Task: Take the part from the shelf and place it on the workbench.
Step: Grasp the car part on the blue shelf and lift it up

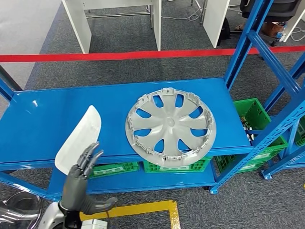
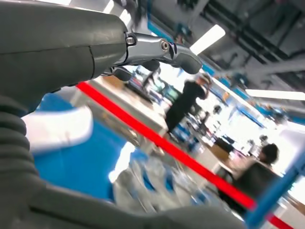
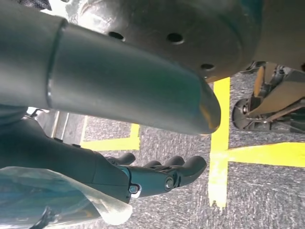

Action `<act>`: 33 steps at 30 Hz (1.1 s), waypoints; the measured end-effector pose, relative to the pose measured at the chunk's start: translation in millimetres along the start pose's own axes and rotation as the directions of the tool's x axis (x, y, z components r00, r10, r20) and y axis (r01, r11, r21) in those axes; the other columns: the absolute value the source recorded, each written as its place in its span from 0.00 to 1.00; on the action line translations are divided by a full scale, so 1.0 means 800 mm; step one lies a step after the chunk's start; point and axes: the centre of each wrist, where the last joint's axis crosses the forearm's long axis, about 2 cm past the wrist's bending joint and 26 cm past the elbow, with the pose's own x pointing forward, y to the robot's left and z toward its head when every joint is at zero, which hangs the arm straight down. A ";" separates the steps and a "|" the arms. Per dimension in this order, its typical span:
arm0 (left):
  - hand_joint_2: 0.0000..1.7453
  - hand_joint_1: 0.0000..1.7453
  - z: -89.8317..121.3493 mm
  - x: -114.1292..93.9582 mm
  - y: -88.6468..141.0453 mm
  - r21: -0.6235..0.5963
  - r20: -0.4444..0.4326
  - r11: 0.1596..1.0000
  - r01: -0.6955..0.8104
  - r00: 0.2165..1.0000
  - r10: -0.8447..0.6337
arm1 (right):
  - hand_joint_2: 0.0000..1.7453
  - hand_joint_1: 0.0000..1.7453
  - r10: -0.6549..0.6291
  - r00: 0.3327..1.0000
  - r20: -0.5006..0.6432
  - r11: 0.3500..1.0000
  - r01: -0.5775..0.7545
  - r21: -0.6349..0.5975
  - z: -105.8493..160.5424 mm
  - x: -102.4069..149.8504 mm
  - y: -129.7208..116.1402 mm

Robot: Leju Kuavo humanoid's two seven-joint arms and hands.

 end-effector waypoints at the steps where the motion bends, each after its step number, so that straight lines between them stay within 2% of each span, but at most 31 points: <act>1: 1.00 0.00 0.000 -0.003 0.008 0.010 0.005 1.000 0.027 1.000 -0.027 | 0.00 0.00 -0.006 1.000 0.000 1.000 0.006 0.001 0.000 0.000 0.000; 4: 1.00 0.00 -0.004 -0.006 0.027 0.046 0.022 0.994 0.096 0.995 -0.097 | 0.00 0.00 -0.022 1.000 -0.001 1.000 0.022 0.002 0.000 0.001 -0.001; 9: 1.00 0.00 -0.008 -0.008 0.043 0.092 0.033 0.983 0.158 0.986 -0.161 | 0.00 0.00 -0.039 0.999 -0.003 0.999 0.039 0.001 0.000 0.001 -0.001; 22: 1.00 0.00 -0.008 -0.008 0.055 0.128 0.040 0.969 0.211 0.975 -0.218 | 0.00 0.00 -0.049 0.999 -0.007 0.999 0.049 0.000 0.000 0.002 0.000; 33: 1.00 0.00 0.008 -0.024 0.082 0.115 -0.051 0.947 0.300 0.954 -0.296 | 0.00 0.00 -0.078 0.997 0.001 0.997 0.078 -0.018 0.000 0.001 -0.002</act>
